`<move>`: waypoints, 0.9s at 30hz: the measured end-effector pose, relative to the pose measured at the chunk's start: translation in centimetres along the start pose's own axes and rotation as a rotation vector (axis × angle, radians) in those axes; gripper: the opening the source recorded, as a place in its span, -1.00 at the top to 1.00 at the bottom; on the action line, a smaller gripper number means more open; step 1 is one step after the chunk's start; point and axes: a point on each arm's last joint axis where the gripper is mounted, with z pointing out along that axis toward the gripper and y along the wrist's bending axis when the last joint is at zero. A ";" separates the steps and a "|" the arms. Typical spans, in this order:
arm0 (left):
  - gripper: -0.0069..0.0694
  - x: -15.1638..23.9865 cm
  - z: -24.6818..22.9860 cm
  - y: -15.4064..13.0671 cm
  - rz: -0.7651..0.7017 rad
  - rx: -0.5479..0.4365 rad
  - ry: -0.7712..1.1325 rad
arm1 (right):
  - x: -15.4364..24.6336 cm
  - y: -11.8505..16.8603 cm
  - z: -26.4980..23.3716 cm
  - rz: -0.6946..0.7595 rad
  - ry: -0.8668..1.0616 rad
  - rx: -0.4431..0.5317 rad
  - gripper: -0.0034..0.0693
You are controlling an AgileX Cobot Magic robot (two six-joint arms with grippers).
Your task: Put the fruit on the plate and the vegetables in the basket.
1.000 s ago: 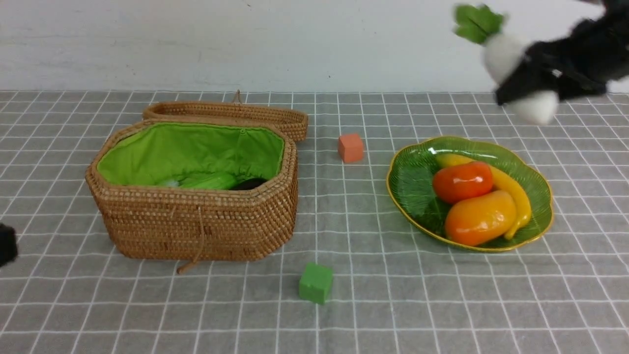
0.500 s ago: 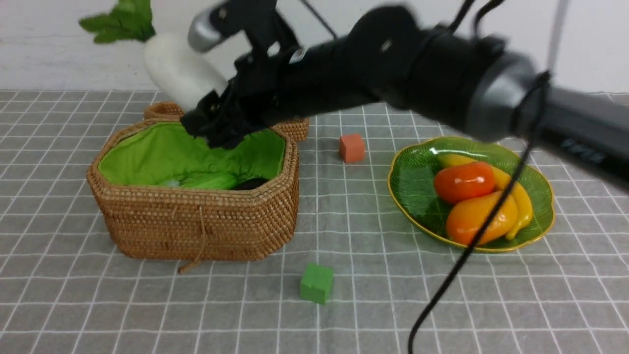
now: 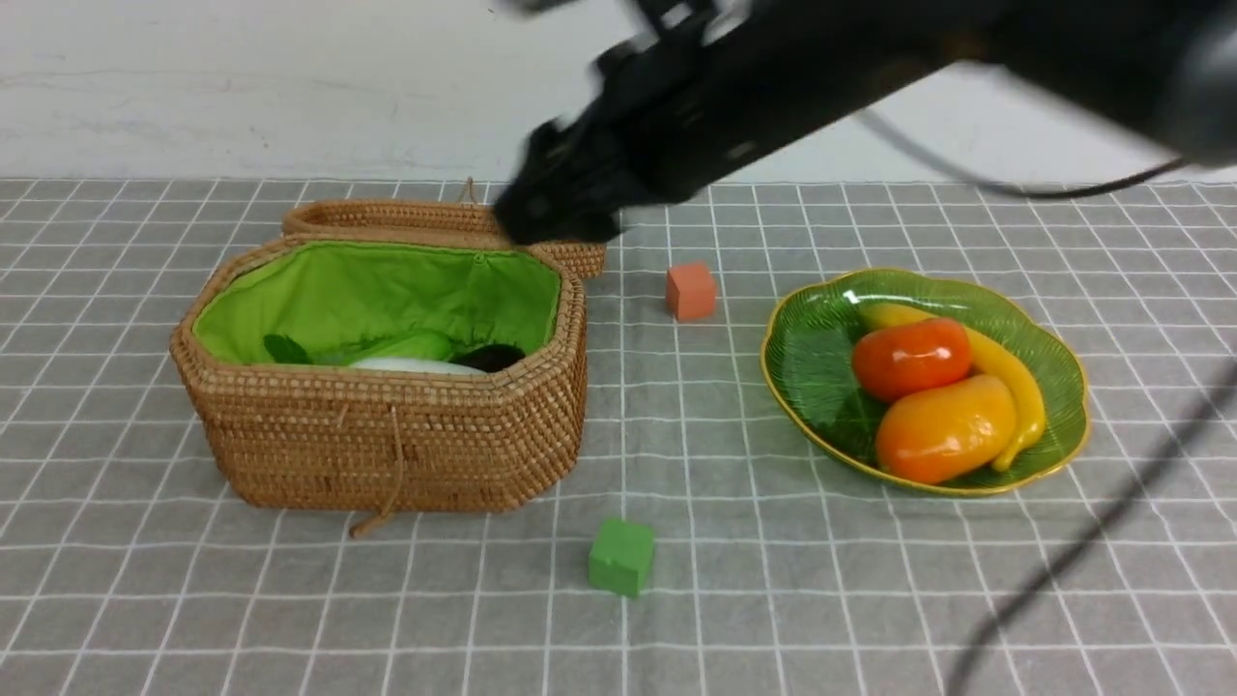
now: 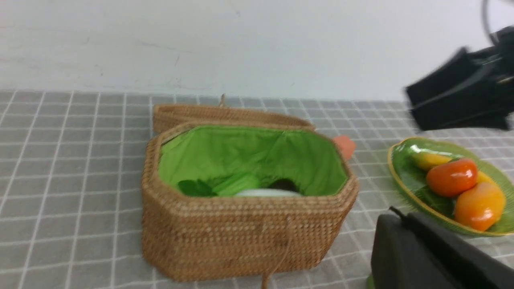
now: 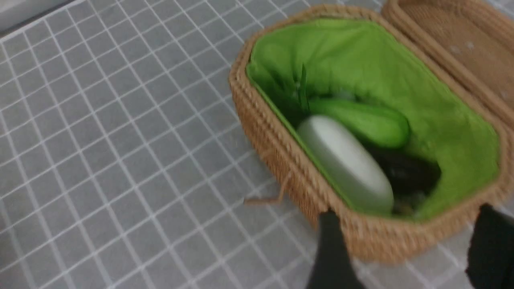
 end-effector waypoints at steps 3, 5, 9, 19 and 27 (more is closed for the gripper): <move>0.85 -0.1 -0.3 -0.5 -0.009 0.072 -0.039 | 0.8 0.9 -5.9 0.052 0.134 0.069 0.32; 0.85 0.7 -0.7 -0.5 -0.020 0.121 -0.049 | 1.3 1.4 -8.3 0.063 0.159 0.120 0.64; 0.85 3.7 -1.8 0.0 -0.060 0.218 -0.077 | 3.1 2.5 -11.6 0.113 0.168 0.202 0.94; 0.85 10.1 -1.8 1.1 0.012 0.310 -0.177 | 16.0 6.2 -16.3 0.430 0.285 0.283 0.91; 0.85 10.8 -1.5 1.4 0.026 0.273 -0.138 | 22.3 7.6 -17.1 0.498 0.246 0.298 0.89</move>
